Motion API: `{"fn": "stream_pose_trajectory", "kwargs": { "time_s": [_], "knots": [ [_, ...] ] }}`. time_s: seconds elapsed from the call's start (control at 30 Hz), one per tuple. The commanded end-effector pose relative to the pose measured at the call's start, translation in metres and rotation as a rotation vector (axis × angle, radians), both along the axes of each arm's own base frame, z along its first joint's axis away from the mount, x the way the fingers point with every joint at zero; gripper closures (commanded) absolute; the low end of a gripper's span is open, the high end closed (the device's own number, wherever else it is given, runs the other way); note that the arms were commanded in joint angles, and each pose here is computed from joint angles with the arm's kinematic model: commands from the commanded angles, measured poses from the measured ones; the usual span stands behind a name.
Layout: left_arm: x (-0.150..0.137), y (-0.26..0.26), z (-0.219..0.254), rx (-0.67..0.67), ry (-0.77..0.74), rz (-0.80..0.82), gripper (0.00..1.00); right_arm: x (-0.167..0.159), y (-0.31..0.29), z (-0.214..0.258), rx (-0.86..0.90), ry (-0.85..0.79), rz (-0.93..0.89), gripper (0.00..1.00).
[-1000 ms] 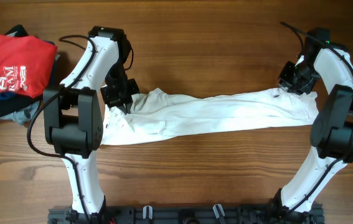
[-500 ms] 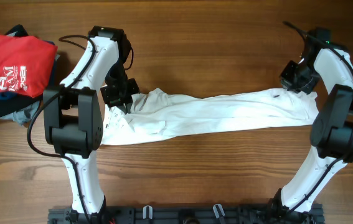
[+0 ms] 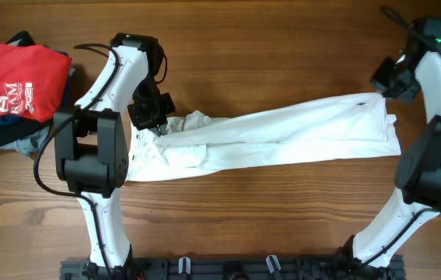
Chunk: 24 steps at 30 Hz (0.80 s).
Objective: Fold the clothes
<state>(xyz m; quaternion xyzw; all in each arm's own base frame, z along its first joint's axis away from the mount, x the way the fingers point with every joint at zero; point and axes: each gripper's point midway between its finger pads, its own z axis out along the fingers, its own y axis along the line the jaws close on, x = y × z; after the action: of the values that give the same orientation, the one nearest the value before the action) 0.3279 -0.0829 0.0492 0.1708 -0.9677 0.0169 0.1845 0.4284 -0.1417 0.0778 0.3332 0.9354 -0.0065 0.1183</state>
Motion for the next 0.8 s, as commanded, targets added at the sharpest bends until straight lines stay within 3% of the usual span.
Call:
{"fn": "stream_pose_trajectory", "kwargs": {
  "time_s": [0.0, 0.27, 0.33, 0.4, 0.53, 0.77],
  "knots": [
    [0.019, 0.013, 0.022, -0.005, -0.100, 0.041, 0.96, 0.001, -0.028, 0.039, -0.088, -0.066, -0.008, 0.96],
    [0.046, 0.012, 0.050, -0.077, -0.250, 0.083, 0.96, 0.005, -0.031, 0.079, -0.104, -0.136, 0.020, 0.96],
    [0.046, 0.012, 0.050, -0.077, -0.250, 0.082, 0.96, -0.004, -0.019, 0.068, -0.051, -0.094, 0.046, 0.93],
    [0.046, 0.011, 0.050, -0.077, -0.251, 0.080, 0.96, -0.008, 0.007, 0.049, 0.030, -0.066, 0.104, 0.78],
    [0.047, 0.010, 0.050, -0.079, -0.252, 0.088, 0.96, -0.009, 0.049, -0.002, 0.012, -0.020, 0.196, 0.59],
    [0.045, 0.011, 0.050, -0.079, -0.246, 0.088, 0.96, -0.007, 0.040, -0.056, -0.074, 0.005, 0.118, 0.57]
  ]
}}
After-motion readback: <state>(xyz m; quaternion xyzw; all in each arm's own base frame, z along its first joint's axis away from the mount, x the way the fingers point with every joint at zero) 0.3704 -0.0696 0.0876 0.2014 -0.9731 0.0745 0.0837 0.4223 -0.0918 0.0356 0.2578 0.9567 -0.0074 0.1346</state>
